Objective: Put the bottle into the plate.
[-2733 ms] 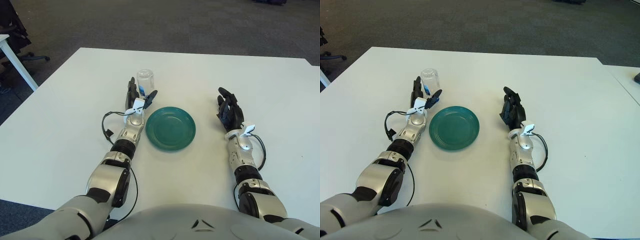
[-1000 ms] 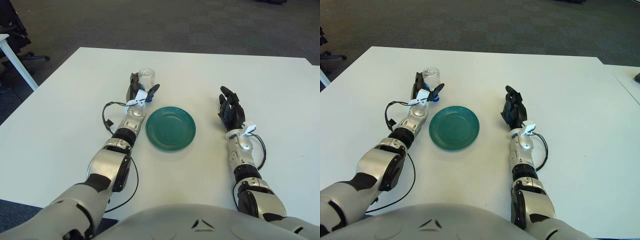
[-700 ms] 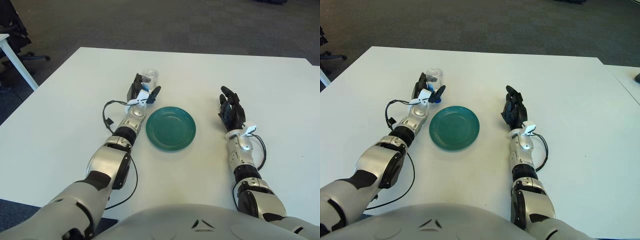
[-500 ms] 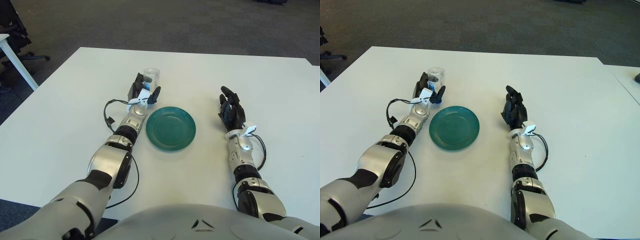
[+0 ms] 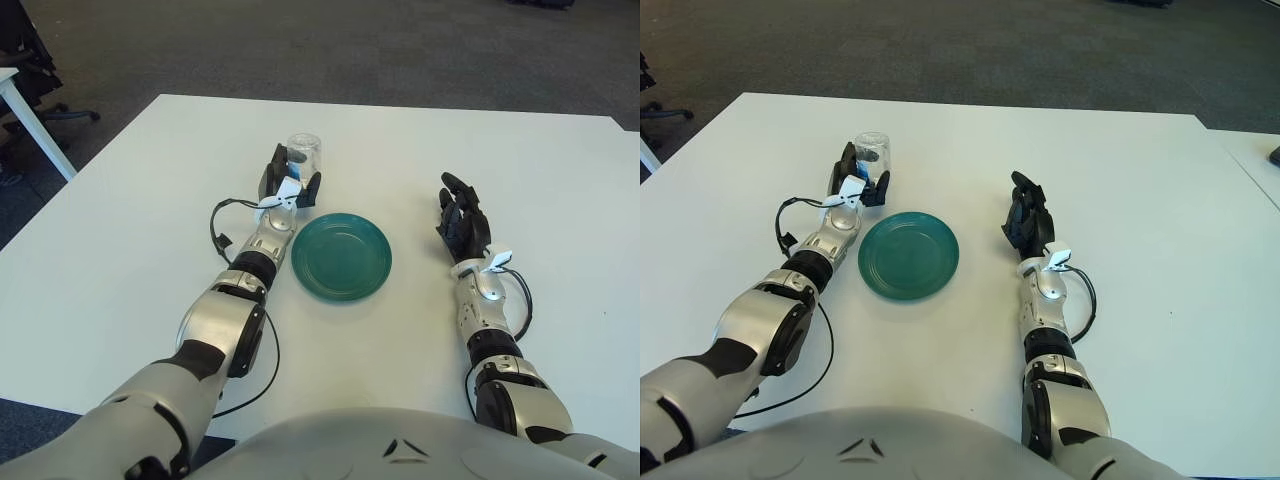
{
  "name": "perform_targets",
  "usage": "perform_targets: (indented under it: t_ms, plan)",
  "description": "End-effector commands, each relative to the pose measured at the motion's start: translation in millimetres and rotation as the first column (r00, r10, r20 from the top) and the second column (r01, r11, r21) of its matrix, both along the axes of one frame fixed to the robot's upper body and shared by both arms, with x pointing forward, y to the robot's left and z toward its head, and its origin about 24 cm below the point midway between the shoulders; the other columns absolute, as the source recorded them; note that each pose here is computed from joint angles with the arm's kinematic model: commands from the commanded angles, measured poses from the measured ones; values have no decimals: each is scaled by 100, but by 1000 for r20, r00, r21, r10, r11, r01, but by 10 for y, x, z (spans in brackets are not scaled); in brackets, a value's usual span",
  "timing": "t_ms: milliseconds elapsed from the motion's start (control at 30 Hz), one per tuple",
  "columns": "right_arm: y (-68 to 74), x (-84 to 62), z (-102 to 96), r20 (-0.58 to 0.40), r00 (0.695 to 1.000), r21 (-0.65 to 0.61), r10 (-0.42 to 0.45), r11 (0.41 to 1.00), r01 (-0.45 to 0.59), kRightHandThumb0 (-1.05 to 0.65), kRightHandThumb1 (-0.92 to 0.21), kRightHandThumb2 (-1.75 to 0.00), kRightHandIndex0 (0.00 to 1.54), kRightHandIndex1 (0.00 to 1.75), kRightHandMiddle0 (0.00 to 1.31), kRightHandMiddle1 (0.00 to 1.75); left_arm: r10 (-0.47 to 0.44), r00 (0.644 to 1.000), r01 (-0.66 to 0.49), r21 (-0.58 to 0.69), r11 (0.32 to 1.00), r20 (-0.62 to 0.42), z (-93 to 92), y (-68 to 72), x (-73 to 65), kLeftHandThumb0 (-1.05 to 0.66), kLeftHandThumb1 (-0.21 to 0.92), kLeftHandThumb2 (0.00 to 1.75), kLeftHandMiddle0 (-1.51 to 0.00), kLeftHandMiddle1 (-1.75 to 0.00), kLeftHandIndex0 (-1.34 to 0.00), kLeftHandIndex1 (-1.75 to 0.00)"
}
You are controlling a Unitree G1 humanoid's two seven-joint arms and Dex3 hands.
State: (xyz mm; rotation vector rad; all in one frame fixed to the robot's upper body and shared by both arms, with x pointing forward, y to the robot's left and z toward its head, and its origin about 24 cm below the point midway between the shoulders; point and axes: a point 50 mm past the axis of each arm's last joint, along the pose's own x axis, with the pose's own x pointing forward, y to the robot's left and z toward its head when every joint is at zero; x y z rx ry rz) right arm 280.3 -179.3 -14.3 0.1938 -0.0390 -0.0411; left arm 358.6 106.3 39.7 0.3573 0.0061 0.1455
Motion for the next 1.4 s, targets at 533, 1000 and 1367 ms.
perform_targets:
  t_ms: [533, 1000, 1367]
  plan:
    - [60, -424, -558, -275, 961, 88, -13, 995, 38, -81, -92, -82, 33, 1, 0, 63, -13, 999, 15, -60, 998, 34, 39, -3, 5, -48, 27, 137, -120, -175, -64, -175]
    - [56, -438, -578, -281, 960, 102, -12, 994, 43, -83, -92, -79, 34, 1, 0, 65, -16, 981, 34, -88, 996, 196, 223, -3, -16, -48, 27, 138, -120, -175, -64, -175]
    - [75, -449, -609, -307, 952, 105, -5, 994, 39, -84, -92, -77, 34, 1, 0, 64, -110, 919, 140, -53, 989, 379, 527, -126, -351, -48, 27, 137, -121, -175, -64, -175]
